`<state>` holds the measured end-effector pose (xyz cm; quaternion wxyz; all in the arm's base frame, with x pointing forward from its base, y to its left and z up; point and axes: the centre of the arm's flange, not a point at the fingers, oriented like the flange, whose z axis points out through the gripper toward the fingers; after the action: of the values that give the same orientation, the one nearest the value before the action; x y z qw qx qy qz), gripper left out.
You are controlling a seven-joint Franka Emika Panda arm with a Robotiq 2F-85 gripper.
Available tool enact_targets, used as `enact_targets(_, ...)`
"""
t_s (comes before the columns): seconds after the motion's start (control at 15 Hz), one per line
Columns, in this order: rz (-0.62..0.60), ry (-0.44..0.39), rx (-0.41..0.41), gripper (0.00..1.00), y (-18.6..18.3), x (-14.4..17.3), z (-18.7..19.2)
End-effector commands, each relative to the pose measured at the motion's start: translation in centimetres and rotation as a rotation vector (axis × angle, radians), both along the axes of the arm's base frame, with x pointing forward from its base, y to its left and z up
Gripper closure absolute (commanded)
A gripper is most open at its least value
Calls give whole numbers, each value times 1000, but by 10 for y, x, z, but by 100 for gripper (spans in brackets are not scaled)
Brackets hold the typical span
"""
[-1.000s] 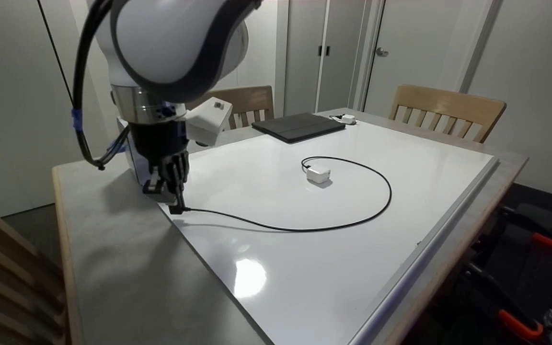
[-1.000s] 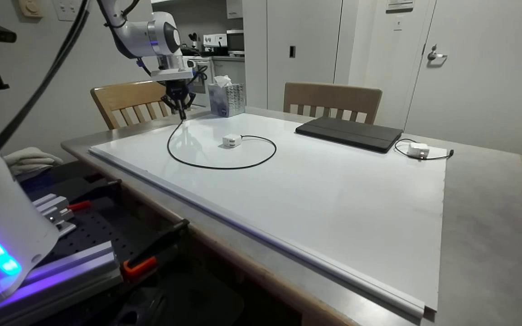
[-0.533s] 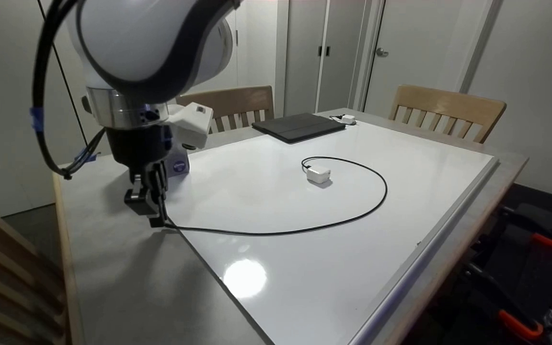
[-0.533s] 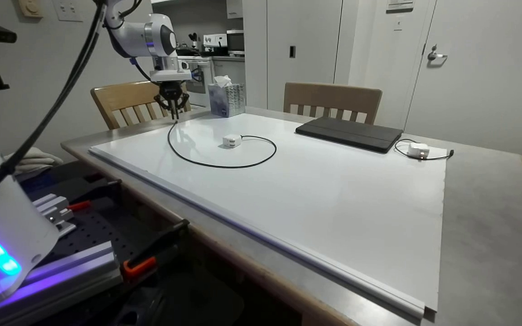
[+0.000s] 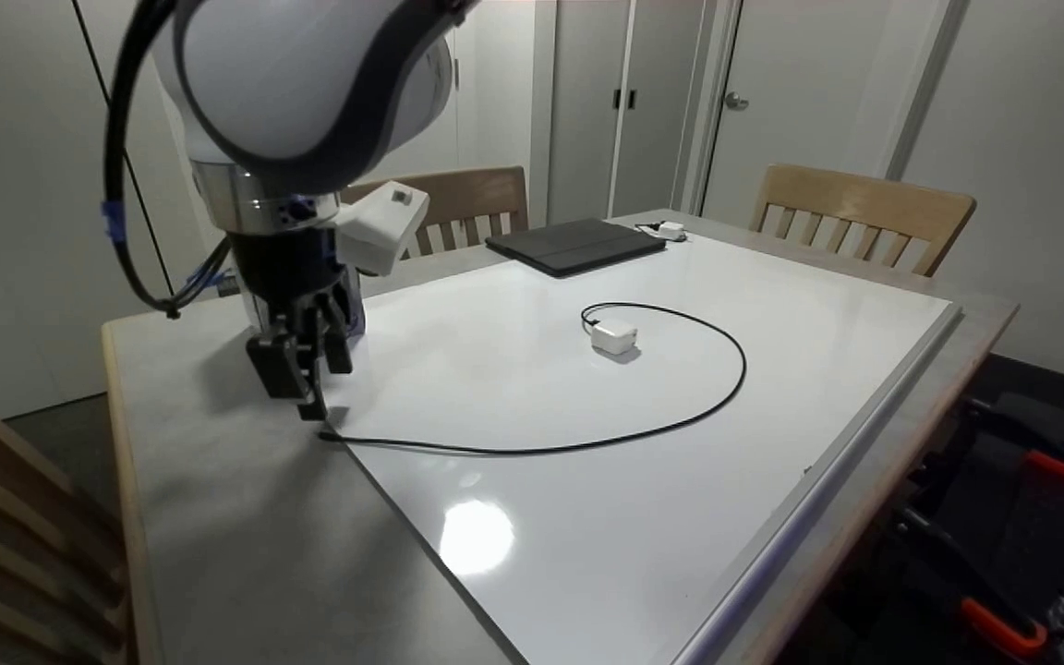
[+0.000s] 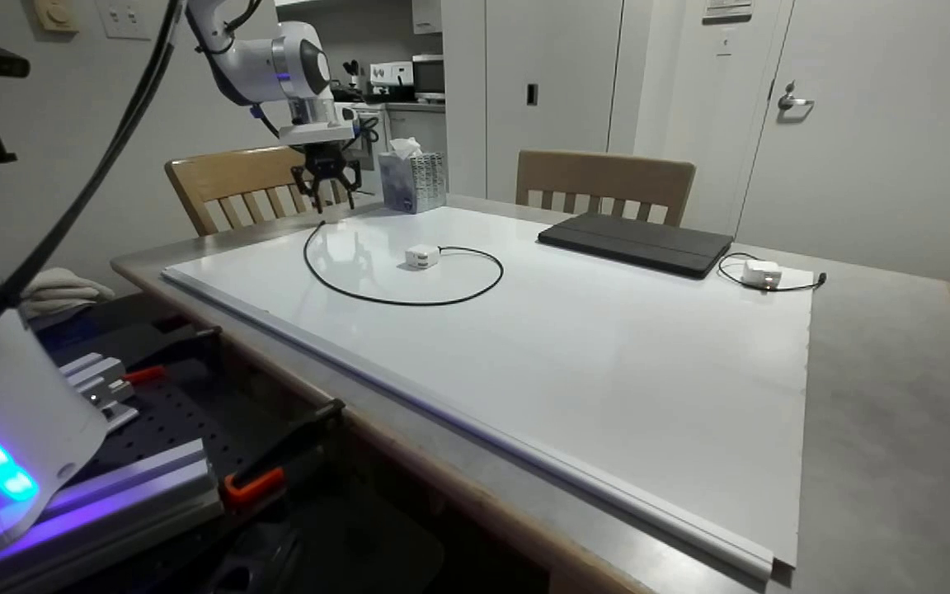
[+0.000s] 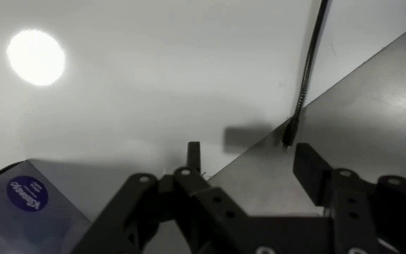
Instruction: Straighten out the charger on the table
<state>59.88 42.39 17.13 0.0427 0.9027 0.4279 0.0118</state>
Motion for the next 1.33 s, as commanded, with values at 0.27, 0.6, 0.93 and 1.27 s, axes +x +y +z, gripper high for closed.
enact_targets(0.27,-445,-66,-65,0,-56,-15,35)
enact_targets(0.6,-741,-107,-133,0,-112,-15,39)
enact_targets(0.93,-825,-152,-198,0,-162,-15,34)
enact_targets(1.27,-861,-140,-220,0,-189,-23,26)
